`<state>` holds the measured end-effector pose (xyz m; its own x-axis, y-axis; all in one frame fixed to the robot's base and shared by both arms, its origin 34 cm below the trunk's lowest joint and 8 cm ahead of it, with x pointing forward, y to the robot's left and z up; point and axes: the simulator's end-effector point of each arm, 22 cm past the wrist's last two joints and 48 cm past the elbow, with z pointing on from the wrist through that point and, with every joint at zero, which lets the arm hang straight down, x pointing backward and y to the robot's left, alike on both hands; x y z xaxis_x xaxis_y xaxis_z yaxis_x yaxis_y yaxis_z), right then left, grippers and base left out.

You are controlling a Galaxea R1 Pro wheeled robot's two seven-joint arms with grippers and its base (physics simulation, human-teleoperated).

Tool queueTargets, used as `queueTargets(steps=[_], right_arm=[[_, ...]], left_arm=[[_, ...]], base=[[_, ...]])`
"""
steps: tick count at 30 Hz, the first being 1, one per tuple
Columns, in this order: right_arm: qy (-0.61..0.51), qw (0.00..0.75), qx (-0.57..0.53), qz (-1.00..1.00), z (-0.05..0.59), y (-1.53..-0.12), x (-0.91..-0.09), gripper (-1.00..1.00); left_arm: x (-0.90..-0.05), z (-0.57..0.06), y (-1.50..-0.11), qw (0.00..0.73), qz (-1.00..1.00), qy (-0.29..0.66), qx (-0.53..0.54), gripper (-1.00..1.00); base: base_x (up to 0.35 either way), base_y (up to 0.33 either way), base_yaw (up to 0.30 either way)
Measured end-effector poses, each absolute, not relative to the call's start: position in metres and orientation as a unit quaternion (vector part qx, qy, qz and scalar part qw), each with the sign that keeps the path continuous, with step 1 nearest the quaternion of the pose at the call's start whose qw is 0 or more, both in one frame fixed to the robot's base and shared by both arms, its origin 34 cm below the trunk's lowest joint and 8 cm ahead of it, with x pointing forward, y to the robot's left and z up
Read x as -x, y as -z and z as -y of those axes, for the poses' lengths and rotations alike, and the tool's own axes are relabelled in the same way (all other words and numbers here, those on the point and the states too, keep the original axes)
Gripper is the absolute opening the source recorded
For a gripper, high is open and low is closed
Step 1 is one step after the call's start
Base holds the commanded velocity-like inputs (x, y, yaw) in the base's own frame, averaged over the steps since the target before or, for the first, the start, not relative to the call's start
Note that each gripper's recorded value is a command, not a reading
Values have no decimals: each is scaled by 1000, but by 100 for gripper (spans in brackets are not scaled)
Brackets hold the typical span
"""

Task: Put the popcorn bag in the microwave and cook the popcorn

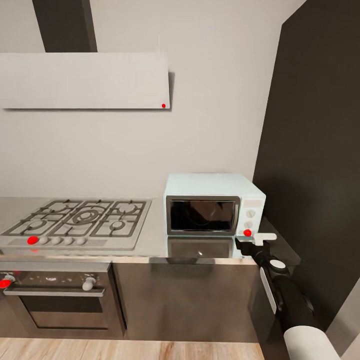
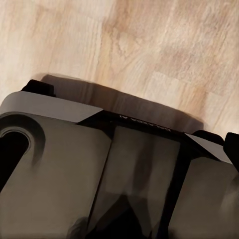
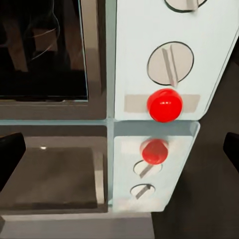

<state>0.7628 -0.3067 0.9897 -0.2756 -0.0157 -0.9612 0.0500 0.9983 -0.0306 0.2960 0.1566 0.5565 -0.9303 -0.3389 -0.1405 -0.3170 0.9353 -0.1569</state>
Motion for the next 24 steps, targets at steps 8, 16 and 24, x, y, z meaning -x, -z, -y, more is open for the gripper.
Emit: queueTargets(steps=[8,16,24], right_arm=[[33,601,-10,-798,313,-990,-762,100],[33,601,-10,-798,313,-990,-762,100],[33,601,-10,-798,313,-990,-762,100]], left_arm=[[-296,-157,-556,83,-980,66,168,100],[-296,-157,-557,83,-980,66,168,100],[-296,-157,-557,83,-980,66,168,100]], base=[[0,0,0],[0,-67,0],[0,-51,0]])
